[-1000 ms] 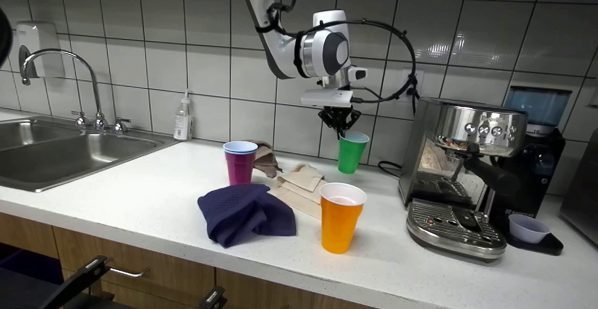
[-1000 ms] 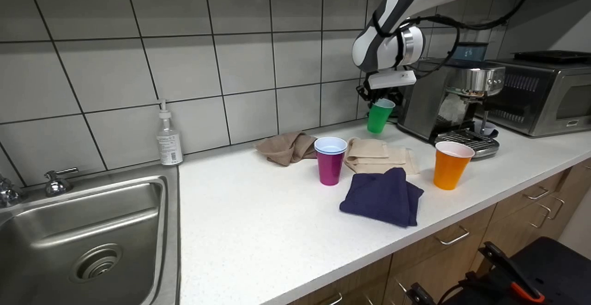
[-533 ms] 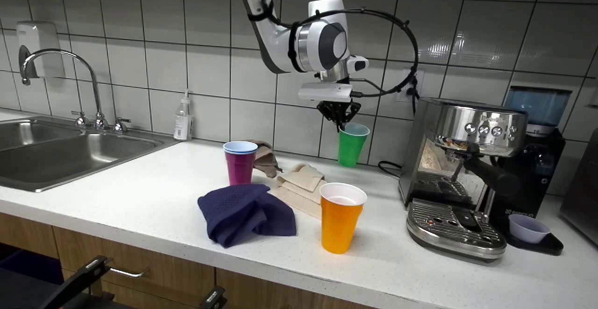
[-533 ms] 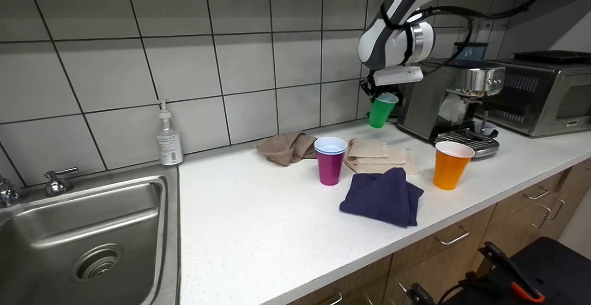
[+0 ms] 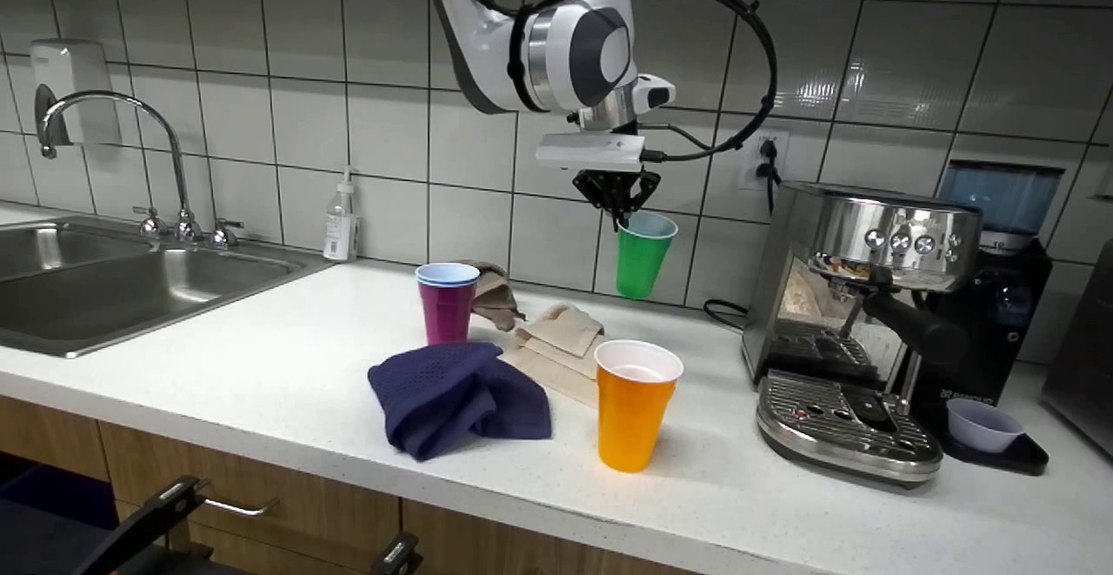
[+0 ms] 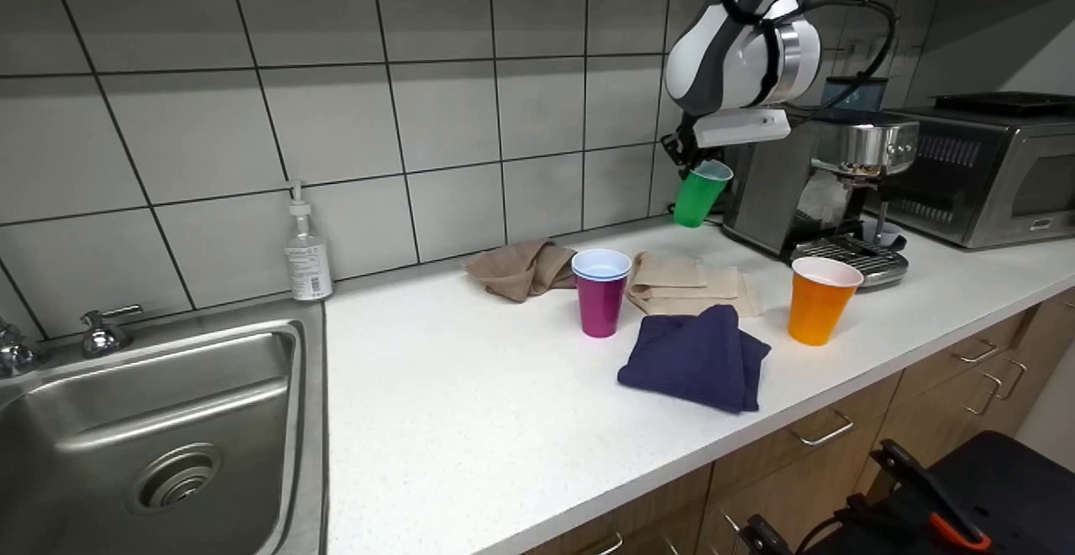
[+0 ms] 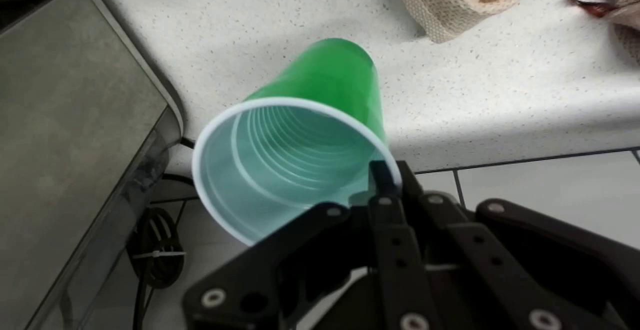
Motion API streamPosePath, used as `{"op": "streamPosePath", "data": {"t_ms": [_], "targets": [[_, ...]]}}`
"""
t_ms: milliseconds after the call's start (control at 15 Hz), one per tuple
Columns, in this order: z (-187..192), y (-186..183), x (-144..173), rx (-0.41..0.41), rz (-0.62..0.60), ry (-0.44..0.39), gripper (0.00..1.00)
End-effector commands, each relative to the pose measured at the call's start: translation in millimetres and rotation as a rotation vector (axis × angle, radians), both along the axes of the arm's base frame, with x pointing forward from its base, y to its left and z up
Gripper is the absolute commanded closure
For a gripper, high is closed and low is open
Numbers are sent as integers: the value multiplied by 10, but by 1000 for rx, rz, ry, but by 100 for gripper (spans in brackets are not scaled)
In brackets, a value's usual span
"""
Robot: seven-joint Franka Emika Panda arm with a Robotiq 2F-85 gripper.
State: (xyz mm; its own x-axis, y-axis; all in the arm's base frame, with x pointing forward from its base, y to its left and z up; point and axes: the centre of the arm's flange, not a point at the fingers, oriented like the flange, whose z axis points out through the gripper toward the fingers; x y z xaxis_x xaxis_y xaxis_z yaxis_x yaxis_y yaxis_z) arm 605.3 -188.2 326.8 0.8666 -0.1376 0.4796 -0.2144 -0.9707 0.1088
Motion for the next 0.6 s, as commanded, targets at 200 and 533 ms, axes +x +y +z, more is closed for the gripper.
{"op": "streamPosePath", "data": {"t_ms": [200,533], "targets": [[251,416,-430,-1,105,-38,99],[404,733,-559,-7,187,-47,99]]}}
